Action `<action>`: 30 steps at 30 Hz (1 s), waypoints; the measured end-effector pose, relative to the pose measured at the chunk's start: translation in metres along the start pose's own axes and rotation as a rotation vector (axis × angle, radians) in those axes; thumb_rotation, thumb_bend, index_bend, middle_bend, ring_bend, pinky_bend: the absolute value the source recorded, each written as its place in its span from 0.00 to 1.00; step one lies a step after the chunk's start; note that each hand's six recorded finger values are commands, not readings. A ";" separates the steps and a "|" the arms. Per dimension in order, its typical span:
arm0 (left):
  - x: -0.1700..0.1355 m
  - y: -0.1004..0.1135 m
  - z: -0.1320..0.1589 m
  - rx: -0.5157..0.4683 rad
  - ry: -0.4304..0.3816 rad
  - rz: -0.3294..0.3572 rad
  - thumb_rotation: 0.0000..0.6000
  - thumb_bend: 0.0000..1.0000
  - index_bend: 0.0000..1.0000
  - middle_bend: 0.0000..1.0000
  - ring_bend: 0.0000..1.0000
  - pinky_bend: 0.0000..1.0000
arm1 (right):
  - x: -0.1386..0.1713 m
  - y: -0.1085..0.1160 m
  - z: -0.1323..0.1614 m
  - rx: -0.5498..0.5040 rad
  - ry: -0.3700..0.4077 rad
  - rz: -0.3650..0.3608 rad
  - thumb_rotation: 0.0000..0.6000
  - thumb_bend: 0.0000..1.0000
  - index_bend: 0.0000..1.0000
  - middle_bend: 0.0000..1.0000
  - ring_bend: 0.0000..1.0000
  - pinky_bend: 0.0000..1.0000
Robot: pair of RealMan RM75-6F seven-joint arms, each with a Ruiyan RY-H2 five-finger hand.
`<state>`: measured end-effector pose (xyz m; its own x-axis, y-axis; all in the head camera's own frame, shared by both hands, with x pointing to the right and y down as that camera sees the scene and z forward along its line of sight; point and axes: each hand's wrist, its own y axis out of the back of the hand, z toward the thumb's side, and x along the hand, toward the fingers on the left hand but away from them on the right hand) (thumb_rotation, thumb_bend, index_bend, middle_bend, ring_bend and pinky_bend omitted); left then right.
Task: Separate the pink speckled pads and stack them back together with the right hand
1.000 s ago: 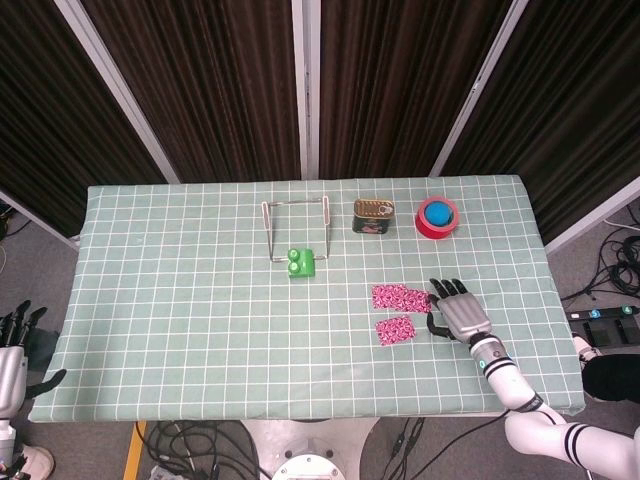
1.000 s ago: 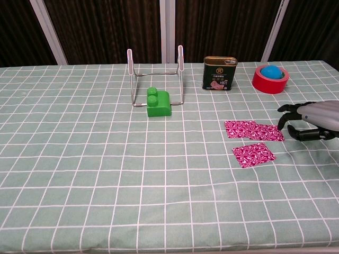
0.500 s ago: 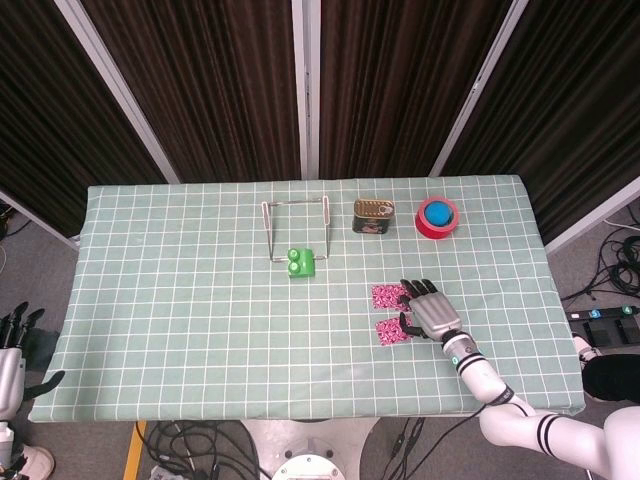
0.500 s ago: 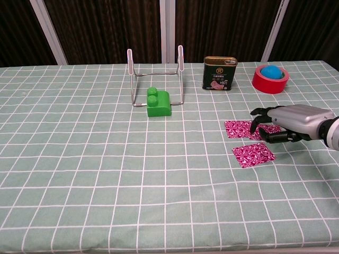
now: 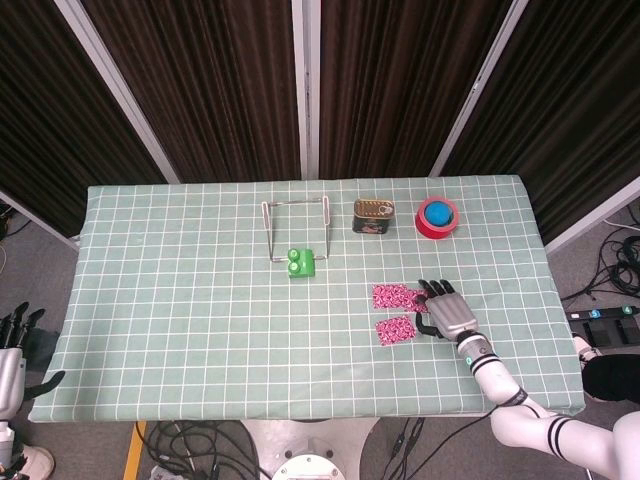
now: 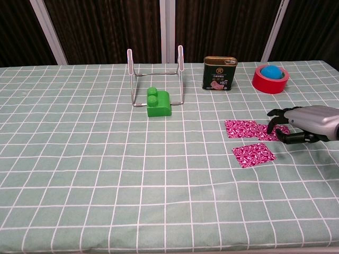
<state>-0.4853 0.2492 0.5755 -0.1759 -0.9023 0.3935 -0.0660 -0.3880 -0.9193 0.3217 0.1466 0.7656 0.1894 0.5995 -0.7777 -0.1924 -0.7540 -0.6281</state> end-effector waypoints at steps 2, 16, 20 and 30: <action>0.000 0.000 0.000 0.000 0.000 0.000 1.00 0.03 0.18 0.15 0.12 0.13 | 0.003 0.001 -0.007 0.006 -0.013 -0.002 0.12 0.60 0.26 0.00 0.00 0.00; -0.001 0.001 0.001 0.000 0.001 0.001 1.00 0.03 0.18 0.15 0.12 0.13 | 0.000 0.009 0.013 -0.035 0.042 -0.024 0.12 0.60 0.26 0.00 0.00 0.00; -0.003 0.001 0.000 -0.001 0.006 0.000 1.00 0.03 0.18 0.15 0.12 0.13 | -0.008 0.003 0.023 -0.032 0.053 -0.008 0.12 0.60 0.26 0.00 0.00 0.00; -0.004 0.001 0.000 0.000 0.001 0.004 1.00 0.03 0.18 0.15 0.12 0.13 | -0.006 0.000 0.004 -0.011 0.005 -0.002 0.13 0.60 0.26 0.00 0.00 0.00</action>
<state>-0.4851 0.2521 0.5730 -0.1776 -0.9036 0.3899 -0.0652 -0.3845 -0.9208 0.3171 0.1439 0.7696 0.1947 0.5992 -0.7766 -0.1815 -0.7560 -0.6289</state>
